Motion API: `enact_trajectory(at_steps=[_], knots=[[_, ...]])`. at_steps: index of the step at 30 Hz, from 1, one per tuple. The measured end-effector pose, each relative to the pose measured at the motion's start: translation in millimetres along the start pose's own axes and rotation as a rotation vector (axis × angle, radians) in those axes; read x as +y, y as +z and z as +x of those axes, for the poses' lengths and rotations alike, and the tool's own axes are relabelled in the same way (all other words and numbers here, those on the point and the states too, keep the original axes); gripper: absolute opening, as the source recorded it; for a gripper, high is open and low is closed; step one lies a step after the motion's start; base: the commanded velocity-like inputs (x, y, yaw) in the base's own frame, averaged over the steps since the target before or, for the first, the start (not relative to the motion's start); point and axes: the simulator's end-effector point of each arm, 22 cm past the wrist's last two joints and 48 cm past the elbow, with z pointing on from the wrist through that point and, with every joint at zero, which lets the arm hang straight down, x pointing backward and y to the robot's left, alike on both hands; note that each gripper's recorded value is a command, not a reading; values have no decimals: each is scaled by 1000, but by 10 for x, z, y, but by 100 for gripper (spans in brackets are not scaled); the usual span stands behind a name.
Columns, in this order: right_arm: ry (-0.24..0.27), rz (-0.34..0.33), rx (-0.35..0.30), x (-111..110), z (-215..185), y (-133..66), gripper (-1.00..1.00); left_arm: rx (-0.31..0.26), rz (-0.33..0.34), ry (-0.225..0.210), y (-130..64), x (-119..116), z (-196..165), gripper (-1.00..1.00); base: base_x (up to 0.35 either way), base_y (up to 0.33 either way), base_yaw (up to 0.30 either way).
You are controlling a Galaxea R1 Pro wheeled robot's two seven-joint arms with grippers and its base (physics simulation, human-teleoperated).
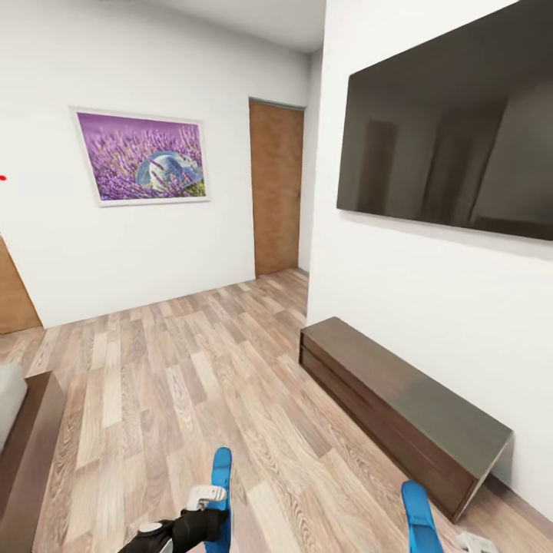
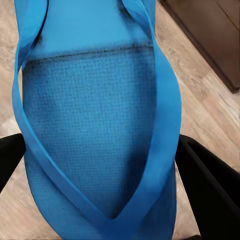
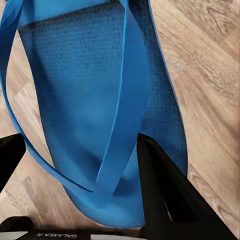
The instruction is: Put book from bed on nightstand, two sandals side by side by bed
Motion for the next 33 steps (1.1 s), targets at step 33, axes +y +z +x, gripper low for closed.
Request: enact_trajectory(at_steps=[33], knots=[[1, -155, 8, 395, 53, 2, -100, -41, -90, 3, 44, 29, 57, -100, 309, 0, 293]])
